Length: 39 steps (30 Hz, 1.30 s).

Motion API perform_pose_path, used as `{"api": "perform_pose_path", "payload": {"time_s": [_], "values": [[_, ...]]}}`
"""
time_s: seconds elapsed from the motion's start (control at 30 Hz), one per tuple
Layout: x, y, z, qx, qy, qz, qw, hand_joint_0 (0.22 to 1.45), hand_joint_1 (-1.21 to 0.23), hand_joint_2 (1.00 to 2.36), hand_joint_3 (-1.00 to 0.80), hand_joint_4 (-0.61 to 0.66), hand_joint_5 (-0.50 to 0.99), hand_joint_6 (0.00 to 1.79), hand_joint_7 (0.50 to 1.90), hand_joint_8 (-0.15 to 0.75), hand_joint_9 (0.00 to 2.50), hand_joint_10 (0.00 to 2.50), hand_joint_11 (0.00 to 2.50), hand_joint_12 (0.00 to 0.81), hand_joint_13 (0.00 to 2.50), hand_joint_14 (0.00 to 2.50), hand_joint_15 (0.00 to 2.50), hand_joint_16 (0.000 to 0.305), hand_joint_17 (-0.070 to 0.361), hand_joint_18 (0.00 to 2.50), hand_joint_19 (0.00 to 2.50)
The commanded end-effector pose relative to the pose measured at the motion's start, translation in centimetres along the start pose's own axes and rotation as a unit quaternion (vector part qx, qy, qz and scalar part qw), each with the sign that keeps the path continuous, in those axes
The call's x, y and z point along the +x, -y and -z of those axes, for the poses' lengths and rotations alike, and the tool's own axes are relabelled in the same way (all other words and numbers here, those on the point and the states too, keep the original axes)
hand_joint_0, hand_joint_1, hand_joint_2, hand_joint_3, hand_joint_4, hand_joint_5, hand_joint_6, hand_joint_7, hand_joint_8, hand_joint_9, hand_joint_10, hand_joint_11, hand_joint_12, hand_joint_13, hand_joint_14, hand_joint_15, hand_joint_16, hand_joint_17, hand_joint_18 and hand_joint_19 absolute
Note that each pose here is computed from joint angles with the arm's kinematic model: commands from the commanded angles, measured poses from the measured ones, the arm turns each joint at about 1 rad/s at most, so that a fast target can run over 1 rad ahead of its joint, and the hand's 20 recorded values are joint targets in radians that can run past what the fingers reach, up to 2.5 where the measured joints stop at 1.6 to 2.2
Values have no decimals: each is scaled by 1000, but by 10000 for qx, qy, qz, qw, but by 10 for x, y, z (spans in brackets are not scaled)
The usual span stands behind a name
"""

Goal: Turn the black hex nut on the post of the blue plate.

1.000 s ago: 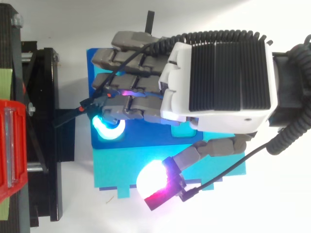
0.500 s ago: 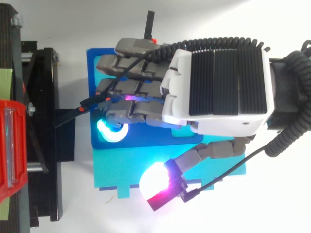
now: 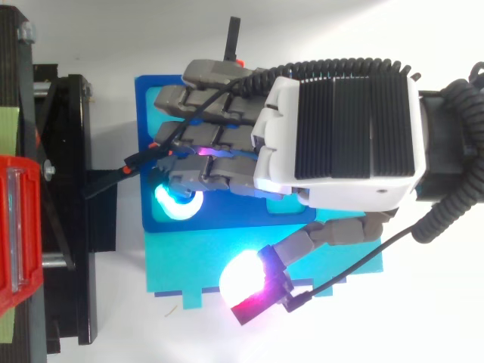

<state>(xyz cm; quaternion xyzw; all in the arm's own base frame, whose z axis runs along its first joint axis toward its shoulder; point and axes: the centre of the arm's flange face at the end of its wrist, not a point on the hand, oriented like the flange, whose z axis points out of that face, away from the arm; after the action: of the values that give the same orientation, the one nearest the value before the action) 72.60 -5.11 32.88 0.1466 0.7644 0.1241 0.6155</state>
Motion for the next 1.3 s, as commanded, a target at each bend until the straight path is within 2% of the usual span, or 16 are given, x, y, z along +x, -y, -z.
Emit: {"api": "perform_pose_path", "payload": {"time_s": [0.0,0.47,0.9,0.97,1.03,1.17,1.27], "values": [[0,0,0,3,-8,8,10000,485,-460,1000,-500,215,-184,502,910,249,321,0,0,367,84,0,0,57,129,11,82],[3,0,0,7,-55,30,10000,484,-456,1000,-500,218,-183,502,911,251,322,0,1,367,83,0,0,57,129,11,82],[1,4,1,39,-35,130,9999,484,-454,1000,-500,216,-184,502,907,250,320,0,0,366,81,0,0,57,128,11,75],[17,10,2,76,-142,138,9998,483,-453,1000,-500,218,-184,503,914,250,318,0,0,367,81,0,0,57,128,10,74],[22,12,2,67,-121,135,9998,483,-453,1000,-500,214,-184,502,909,250,318,2,0,367,80,0,0,57,128,11,75],[19,9,-3,-32,93,94,9999,483,-454,1000,-500,214,-184,502,910,250,318,0,0,367,80,0,0,57,129,9,75],[20,10,-2,-4,47,92,9999,483,-453,1000,-500,214,-184,502,909,251,319,0,0,367,81,0,0,57,129,10,76]]}}
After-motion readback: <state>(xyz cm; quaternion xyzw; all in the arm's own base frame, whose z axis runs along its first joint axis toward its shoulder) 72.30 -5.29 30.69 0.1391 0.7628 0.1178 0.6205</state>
